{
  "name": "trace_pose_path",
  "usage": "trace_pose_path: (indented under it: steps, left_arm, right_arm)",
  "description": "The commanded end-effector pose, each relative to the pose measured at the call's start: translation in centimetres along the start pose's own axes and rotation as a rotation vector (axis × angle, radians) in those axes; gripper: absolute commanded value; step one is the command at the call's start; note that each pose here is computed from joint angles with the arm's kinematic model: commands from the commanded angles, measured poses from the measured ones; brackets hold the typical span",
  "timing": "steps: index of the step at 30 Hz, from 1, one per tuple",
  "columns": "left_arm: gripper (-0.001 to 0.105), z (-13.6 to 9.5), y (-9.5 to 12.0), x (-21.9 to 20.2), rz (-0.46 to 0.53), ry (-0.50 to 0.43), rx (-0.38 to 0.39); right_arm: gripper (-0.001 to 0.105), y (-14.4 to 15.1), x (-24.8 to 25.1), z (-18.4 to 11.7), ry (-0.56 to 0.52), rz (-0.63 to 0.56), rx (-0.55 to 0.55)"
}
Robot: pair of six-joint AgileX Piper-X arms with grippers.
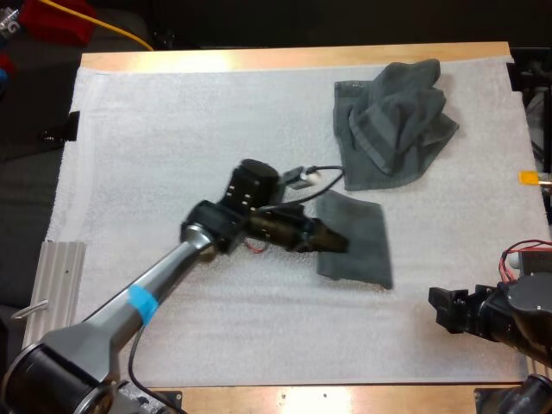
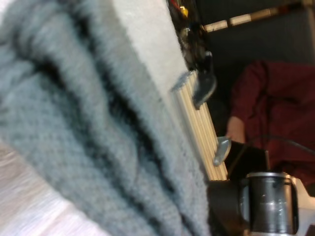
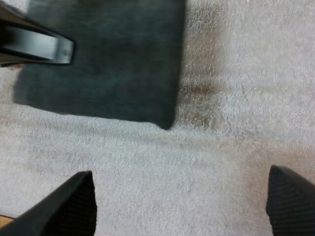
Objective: Pick towel from pile, fold and stack
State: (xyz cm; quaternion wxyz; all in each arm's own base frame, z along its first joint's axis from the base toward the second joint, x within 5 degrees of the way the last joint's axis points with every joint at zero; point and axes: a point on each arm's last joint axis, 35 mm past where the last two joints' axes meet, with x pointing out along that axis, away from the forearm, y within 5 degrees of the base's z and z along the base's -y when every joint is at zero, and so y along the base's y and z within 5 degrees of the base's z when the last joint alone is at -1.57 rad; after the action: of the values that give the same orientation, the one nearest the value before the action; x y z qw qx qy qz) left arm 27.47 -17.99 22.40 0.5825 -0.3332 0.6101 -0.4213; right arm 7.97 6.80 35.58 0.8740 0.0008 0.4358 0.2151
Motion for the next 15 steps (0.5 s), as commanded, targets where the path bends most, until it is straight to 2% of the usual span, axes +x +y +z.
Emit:
trace_pose_path:
  steps: [1,8,15]
  left_arm:
    - [0.0,-0.3,-0.1,-1.0,0.006,0.009,0.012]
    - [0.0,-1.5,2.1,-6.1,0.127,-0.042,-0.006]
    - [0.0,-2.8,5.8,-12.0,0.347,-0.124,-0.116]
  right_arm:
    - [0.07,0.0,-0.2,0.1,-0.004,0.005,-0.003]
    - [0.07,0.0,-0.2,0.1,-0.005,0.005,-0.003]
    - [0.07,0.0,-0.2,0.1,-0.005,0.005,-0.003]
